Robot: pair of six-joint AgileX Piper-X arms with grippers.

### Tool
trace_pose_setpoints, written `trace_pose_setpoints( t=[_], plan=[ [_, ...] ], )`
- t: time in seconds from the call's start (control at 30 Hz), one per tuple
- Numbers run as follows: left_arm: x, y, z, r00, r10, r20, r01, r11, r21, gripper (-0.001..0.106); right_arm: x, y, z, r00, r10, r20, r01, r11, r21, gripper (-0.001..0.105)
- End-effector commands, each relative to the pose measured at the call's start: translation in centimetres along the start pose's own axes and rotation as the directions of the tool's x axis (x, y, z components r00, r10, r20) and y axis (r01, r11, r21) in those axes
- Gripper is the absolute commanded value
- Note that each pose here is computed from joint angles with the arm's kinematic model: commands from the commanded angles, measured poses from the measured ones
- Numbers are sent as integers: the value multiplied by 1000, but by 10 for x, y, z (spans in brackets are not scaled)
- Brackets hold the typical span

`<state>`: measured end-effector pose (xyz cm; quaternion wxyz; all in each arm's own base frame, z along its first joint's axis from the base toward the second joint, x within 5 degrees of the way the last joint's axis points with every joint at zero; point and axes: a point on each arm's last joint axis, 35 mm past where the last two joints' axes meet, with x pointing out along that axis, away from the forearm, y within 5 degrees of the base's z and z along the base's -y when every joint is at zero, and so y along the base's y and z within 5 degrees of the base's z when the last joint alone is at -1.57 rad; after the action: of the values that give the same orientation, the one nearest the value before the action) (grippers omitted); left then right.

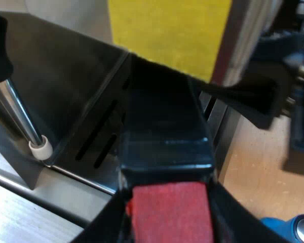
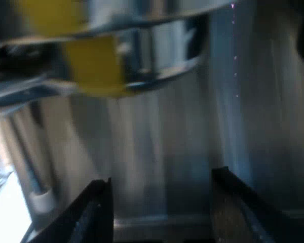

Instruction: Put the handle in the coffee machine

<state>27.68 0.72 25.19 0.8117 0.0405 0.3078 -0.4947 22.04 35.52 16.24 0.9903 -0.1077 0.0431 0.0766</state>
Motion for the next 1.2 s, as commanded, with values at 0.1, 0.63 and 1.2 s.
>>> trace_pose_setpoints(
  t=[0.1,0.63,1.2],
  plan=[
    [-5,-5,12,991,-75,106,70,996,50,1,11,-2,-5,999,-8,38,7,1000,20,45],
    [-5,-5,12,990,-85,117,79,995,53,1,31,-1,12,984,-33,174,42,998,-48,37],
    [-5,-5,12,990,-85,116,80,995,51,1,30,-4,25,969,-58,239,69,997,-36,31]
  ],
)
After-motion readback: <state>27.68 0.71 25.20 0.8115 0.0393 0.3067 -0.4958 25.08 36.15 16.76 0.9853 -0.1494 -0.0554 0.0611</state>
